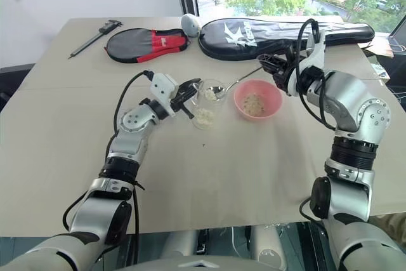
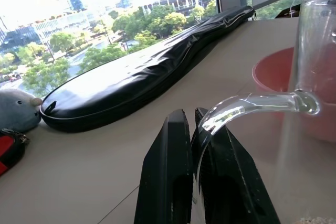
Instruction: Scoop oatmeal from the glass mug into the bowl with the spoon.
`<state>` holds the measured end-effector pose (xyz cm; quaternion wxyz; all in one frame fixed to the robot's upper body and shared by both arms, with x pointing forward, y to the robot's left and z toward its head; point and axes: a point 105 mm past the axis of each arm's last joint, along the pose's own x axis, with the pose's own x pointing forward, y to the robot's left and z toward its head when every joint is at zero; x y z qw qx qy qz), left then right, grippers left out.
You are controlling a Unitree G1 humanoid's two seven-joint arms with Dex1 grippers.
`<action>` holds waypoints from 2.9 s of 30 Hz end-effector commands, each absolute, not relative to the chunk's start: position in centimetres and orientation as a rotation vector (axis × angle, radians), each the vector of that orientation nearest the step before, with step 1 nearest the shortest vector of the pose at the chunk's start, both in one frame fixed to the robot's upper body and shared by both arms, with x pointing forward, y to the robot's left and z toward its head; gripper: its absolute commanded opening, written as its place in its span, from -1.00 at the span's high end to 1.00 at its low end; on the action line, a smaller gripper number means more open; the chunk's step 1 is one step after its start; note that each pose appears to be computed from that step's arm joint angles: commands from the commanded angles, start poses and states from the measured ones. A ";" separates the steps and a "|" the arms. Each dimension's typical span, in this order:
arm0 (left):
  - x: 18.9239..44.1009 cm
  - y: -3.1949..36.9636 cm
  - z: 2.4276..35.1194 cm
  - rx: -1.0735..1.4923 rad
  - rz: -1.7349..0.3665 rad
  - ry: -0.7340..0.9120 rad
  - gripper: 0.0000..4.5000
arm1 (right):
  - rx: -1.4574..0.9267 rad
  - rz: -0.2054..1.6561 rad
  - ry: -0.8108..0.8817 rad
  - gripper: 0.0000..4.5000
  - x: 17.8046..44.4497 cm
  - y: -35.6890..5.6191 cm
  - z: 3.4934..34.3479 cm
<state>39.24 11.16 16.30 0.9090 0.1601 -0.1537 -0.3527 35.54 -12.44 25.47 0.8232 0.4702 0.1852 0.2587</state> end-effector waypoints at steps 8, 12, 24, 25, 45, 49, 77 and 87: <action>39.6 10.7 17.2 0.351 -0.734 -0.355 0.96 | 1.071 0.587 0.264 1.00 34.9 -14.1 28.1; 39.7 10.7 17.3 0.351 -0.733 -0.358 0.96 | 1.076 0.593 0.237 1.00 34.8 -14.6 28.5; 39.4 12.3 16.9 0.340 -0.681 -0.348 0.96 | 1.087 0.466 0.194 1.00 35.2 -19.9 27.8; 39.3 12.5 16.8 0.332 -0.672 -0.345 0.96 | 1.081 0.456 0.195 1.00 35.2 -20.3 27.7; 38.0 13.9 18.0 0.183 -0.479 -0.380 0.96 | -0.209 0.576 -0.041 1.00 35.0 -14.5 28.6; 37.8 14.1 17.8 0.180 -0.461 -0.374 0.96 | -0.273 0.610 -0.043 1.00 34.9 -14.1 28.2; 37.3 13.9 15.8 0.220 -0.407 -0.400 0.96 | 0.385 0.833 0.129 1.00 33.4 -6.3 28.0; 37.3 14.0 15.3 0.186 -0.391 -0.380 1.00 | 0.375 0.871 0.075 0.40 33.9 -5.2 27.8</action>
